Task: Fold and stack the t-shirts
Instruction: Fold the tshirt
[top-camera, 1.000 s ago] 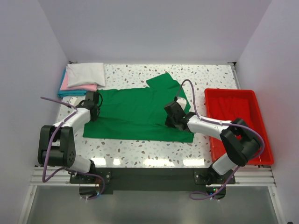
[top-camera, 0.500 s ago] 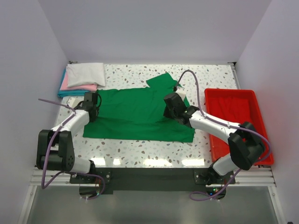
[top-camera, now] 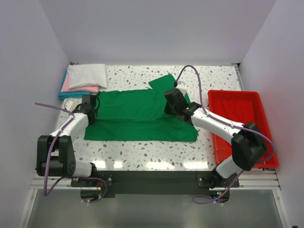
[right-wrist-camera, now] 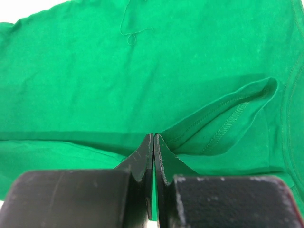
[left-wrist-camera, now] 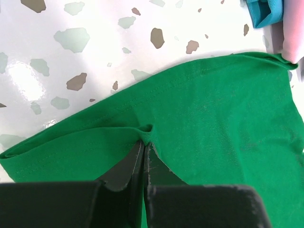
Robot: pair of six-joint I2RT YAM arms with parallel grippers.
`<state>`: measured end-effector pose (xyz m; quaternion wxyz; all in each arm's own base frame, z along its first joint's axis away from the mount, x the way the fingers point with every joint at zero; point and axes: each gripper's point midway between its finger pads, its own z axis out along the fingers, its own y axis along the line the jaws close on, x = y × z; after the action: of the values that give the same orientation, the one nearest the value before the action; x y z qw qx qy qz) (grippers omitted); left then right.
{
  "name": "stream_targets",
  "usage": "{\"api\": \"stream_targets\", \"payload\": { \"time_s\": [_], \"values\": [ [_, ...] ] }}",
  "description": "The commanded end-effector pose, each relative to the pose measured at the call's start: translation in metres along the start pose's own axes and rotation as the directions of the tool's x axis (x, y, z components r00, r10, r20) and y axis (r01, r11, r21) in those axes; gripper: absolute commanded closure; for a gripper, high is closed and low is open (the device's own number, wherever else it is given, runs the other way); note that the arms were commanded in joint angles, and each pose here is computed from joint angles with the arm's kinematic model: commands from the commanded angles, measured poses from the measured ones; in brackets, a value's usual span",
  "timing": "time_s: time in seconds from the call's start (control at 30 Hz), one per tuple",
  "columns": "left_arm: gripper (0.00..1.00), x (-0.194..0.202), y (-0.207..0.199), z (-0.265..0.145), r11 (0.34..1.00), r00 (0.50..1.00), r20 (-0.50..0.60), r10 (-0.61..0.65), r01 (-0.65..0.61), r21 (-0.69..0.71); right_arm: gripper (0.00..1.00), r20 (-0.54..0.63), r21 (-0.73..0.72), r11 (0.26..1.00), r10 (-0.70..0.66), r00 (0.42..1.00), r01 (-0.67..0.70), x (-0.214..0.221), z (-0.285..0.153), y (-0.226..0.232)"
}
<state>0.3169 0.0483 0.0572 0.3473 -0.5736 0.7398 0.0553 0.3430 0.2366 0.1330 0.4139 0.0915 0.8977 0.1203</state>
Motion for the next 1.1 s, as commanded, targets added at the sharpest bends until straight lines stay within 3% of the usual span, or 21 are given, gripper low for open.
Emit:
{"api": "stream_targets", "payload": {
  "time_s": [0.0,0.27,0.33,0.37,0.4,0.47,0.5,0.57,0.73,0.8,0.9,1.0,1.07],
  "values": [
    [1.00,-0.007,0.001,0.001,1.000,1.000,0.027,0.009,-0.009,0.006,1.00,0.044,0.007,1.000,-0.020,0.999,0.019,-0.017,0.005,0.010],
    [1.00,-0.008,0.003,0.018,1.000,1.000,0.021,0.013,-0.012,-0.018,1.00,-0.006,0.034,0.997,-0.063,0.998,0.063,-0.001,0.033,0.012],
    [0.91,-0.007,0.003,0.024,0.999,1.000,0.018,0.024,-0.023,-0.025,0.95,-0.012,0.038,0.996,-0.084,0.996,0.084,0.000,0.039,0.014],
    [0.84,-0.007,-0.001,0.026,0.999,0.999,0.013,0.033,-0.033,-0.009,0.89,-0.008,0.033,0.995,-0.094,0.996,0.094,-0.004,0.040,0.017],
    [0.59,-0.005,-0.002,0.029,0.999,0.999,0.006,0.046,-0.046,0.001,0.72,-0.017,0.041,0.992,-0.115,0.993,0.116,-0.002,0.044,0.015],
    [0.30,-0.006,-0.008,0.029,0.997,0.998,-0.002,0.065,-0.065,0.033,0.53,-0.019,0.057,0.989,-0.137,0.990,0.137,-0.009,0.045,0.012],
    [0.25,-0.009,-0.011,0.026,0.996,0.998,0.001,0.069,-0.069,0.049,0.44,-0.015,0.061,0.988,-0.138,0.990,0.138,-0.014,0.043,0.010],
    [0.16,-0.013,-0.010,0.021,0.995,0.997,0.015,0.072,-0.073,0.061,0.40,-0.017,0.076,0.989,-0.128,0.992,0.129,-0.023,0.040,-0.001],
    [0.13,-0.022,0.016,-0.004,0.998,0.998,0.062,0.022,-0.026,0.062,0.40,-0.012,0.114,0.991,-0.075,0.997,0.076,-0.035,0.020,-0.035],
    [0.04,-0.026,0.026,-0.012,0.998,0.996,0.087,0.003,-0.008,0.064,0.42,-0.035,0.118,0.991,-0.052,0.998,0.056,-0.024,0.020,-0.051],
    [0.02,-0.025,0.035,-0.017,0.998,0.996,0.089,0.009,-0.015,0.066,0.43,-0.054,0.131,0.990,-0.050,0.997,0.056,-0.012,0.023,-0.065],
    [0.09,-0.018,0.046,-0.017,0.998,0.997,0.075,0.016,-0.020,0.054,0.44,-0.090,0.141,0.988,-0.047,0.995,0.059,-0.004,0.033,-0.071],
    [0.20,-0.009,0.057,-0.016,0.999,0.998,0.052,0.026,-0.029,0.041,0.45,-0.102,0.141,0.988,-0.049,0.994,0.063,-0.001,0.035,-0.072]
  ]
}}
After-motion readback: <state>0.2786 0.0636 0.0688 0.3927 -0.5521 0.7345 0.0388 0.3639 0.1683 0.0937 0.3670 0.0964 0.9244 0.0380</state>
